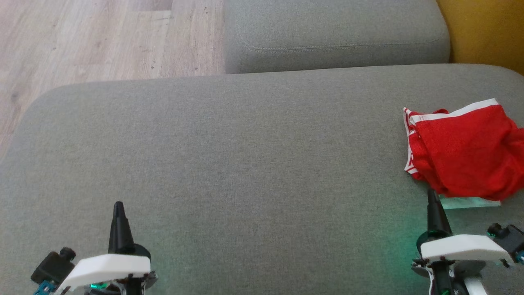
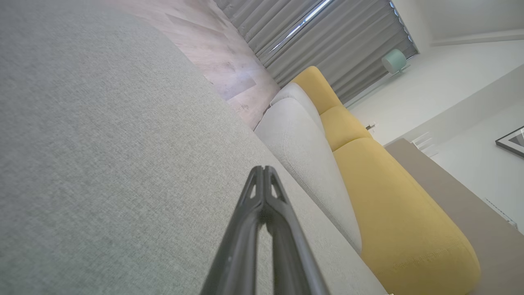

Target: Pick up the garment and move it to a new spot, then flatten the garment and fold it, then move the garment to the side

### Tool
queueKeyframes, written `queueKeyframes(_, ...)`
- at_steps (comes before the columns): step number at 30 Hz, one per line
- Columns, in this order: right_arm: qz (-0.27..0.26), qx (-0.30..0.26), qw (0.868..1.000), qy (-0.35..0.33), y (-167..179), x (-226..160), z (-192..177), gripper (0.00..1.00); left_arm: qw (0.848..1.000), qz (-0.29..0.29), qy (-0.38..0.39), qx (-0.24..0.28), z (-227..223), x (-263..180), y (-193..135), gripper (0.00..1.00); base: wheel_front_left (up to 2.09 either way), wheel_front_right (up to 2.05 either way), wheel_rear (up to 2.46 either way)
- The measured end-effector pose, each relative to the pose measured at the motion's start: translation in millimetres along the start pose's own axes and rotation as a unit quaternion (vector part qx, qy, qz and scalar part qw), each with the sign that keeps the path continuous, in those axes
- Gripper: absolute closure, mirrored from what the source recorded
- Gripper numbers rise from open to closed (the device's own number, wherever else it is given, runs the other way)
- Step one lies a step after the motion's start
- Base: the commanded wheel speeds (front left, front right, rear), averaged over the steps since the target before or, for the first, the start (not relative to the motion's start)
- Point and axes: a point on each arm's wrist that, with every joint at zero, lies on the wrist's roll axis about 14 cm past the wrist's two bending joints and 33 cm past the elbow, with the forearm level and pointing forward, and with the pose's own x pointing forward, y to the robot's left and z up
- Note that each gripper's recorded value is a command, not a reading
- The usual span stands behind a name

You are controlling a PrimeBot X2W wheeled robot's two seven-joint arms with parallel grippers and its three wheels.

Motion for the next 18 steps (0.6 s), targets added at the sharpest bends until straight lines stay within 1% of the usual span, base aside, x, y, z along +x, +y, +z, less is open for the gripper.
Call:
queueKeyframes(8, -0.008, 0.046, 0.999, -0.006, -4, 0, 6, 1.0, 0.999, 0.007, 0.004, -0.042, 0, 1, 5, 1.0, 0.0, 0.0, 0.0)
queueKeyframes(18, -0.004, 0.096, 0.995, -0.014, -2, 3, 15, 1.0, 0.996, 0.01, 0.013, -0.087, -1, 5, 5, 1.0, 0.0, 0.0, 0.0)
